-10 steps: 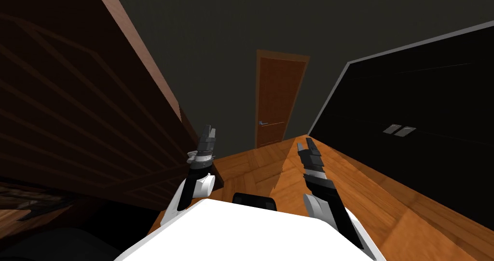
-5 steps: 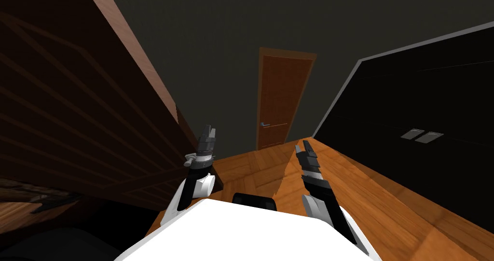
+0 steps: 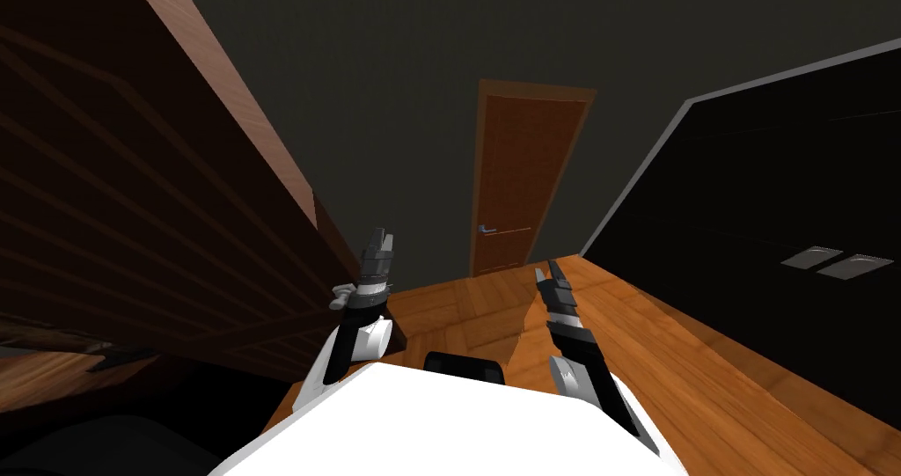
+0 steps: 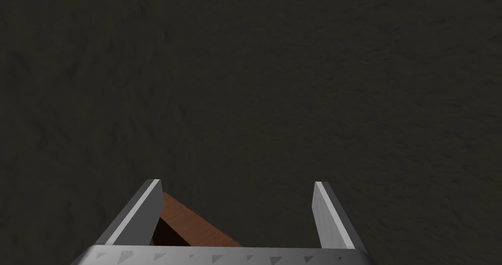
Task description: Pull the door open
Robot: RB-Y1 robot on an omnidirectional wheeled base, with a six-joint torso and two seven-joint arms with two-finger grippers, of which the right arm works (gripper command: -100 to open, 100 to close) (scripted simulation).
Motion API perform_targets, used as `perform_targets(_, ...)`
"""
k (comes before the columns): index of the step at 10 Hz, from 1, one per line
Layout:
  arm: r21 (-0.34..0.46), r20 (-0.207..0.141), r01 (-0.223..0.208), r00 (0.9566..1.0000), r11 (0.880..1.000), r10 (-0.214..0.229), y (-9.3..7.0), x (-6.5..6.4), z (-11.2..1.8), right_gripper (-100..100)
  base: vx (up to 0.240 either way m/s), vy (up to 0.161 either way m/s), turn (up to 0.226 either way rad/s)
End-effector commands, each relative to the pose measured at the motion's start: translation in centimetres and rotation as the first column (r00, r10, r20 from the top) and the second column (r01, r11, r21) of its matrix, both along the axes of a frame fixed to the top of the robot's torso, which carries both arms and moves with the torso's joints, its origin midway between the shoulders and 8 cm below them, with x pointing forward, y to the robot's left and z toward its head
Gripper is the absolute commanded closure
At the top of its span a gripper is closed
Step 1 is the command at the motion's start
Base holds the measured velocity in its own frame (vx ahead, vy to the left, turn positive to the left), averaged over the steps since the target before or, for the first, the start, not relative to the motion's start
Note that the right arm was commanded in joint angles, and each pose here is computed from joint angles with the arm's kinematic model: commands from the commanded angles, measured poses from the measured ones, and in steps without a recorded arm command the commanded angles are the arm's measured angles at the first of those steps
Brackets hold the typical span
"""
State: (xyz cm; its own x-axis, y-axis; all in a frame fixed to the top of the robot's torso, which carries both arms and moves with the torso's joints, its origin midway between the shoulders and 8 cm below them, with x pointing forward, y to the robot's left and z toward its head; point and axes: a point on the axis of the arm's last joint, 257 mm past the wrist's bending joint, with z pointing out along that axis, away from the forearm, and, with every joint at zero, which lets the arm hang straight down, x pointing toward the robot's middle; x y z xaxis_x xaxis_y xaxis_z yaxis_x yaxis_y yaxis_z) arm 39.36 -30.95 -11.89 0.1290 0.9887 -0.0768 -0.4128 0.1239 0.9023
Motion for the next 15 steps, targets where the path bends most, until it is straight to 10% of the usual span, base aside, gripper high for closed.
perform_targets(1,0.007,-0.015,-0.006,0.9999,1.0,0.006,-0.1,0.3,-1.1,-100,0.102,-0.025,0.095)
perform_targets(15,0.061,-0.155,-0.035,0.9869,0.998,0.044,-1.3,1.6,-11.1,-100,0.094,-0.033,0.093)
